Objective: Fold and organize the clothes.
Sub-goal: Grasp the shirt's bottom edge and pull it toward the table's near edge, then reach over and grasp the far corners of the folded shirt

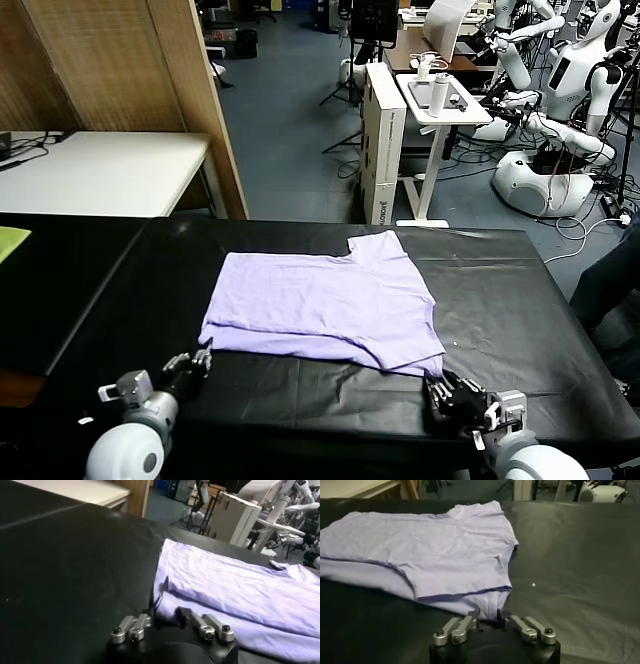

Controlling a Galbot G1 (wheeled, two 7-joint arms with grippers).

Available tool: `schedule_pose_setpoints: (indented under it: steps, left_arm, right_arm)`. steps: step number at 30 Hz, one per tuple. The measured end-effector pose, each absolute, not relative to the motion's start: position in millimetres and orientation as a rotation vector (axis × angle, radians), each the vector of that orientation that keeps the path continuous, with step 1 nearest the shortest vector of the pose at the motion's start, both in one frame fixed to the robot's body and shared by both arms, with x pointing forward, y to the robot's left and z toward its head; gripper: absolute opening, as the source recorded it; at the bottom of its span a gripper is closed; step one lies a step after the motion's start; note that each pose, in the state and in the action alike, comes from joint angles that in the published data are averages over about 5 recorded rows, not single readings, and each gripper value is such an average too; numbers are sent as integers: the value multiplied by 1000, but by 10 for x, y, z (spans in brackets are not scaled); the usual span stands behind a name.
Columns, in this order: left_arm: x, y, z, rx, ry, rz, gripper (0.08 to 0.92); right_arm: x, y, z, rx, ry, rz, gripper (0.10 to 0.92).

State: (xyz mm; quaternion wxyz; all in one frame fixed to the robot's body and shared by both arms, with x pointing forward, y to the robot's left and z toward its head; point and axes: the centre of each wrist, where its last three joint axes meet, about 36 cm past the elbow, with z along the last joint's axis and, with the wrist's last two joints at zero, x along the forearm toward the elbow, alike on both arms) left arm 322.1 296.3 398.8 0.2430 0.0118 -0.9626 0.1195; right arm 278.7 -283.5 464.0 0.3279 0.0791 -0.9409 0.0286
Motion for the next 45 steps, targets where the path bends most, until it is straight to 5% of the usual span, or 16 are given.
schedule_pose_setpoints:
  steps: [18, 25, 29, 32, 37, 45]
  left_arm:
    - [2584, 2942, 4214, 75, -2580, 226, 155]
    - [2410, 2885, 4236, 115, -2550, 234, 172]
    - [2359, 2873, 4270, 133, -2547, 230, 347]
    - [2334, 2877, 4304, 151, -2549, 222, 537]
    - [2321, 2886, 4387, 189, -2565, 213, 831]
    - [2576, 2994, 4551, 158, -2619, 216, 907]
  right_arm:
    - [2542, -2797, 4872, 215, -2413, 146, 161]
    - [2464, -2767, 4977, 222, -2421, 167, 525]
    - [2423, -2752, 5065, 232, -2433, 151, 778]
    - [2438, -2758, 5148, 248, -2452, 116, 883]
    - [2578, -2813, 5233, 277, -2488, 74, 906]
    - [3231, -3036, 5214, 284, -2553, 44, 907]
